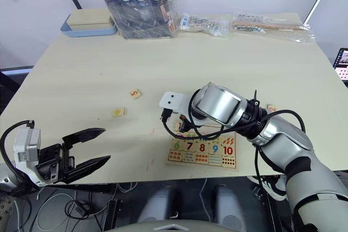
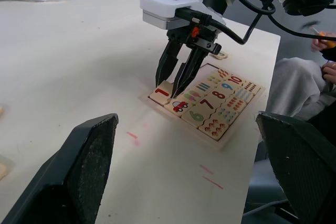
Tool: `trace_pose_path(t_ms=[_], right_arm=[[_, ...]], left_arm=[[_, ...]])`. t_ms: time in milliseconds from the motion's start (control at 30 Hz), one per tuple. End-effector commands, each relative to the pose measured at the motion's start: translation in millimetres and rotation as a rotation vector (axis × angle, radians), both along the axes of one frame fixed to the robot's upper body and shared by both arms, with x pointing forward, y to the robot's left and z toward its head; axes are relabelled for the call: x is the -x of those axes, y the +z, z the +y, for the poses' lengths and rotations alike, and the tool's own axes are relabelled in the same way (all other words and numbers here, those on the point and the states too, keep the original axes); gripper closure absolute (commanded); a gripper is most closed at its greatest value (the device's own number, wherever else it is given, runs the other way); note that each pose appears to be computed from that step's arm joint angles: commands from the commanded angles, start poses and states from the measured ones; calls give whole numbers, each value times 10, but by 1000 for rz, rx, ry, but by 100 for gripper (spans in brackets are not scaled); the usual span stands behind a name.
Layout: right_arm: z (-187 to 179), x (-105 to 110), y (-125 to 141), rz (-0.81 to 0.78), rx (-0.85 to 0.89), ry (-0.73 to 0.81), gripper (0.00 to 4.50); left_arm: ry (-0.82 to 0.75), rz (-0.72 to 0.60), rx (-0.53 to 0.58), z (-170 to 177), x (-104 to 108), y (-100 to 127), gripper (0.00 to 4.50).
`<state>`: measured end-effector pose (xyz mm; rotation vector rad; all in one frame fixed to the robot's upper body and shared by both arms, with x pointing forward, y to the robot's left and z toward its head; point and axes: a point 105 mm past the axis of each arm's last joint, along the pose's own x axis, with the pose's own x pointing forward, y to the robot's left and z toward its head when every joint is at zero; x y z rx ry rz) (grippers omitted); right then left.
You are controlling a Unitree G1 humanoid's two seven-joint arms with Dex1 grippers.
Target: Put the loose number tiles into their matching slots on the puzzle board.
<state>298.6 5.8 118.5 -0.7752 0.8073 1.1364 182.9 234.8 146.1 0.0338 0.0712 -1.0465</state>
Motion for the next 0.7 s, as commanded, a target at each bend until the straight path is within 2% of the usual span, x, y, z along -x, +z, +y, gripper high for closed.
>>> trace_pose_path(t_ms=[33,700], right_arm=[[7,26,3,-3,2,17,367],[-5,50,-13,-2,13,28,367]], left_arm=[[-5,-46,-5,-16,26,92,0],[0,-45,-3,-6,25,59,0]])
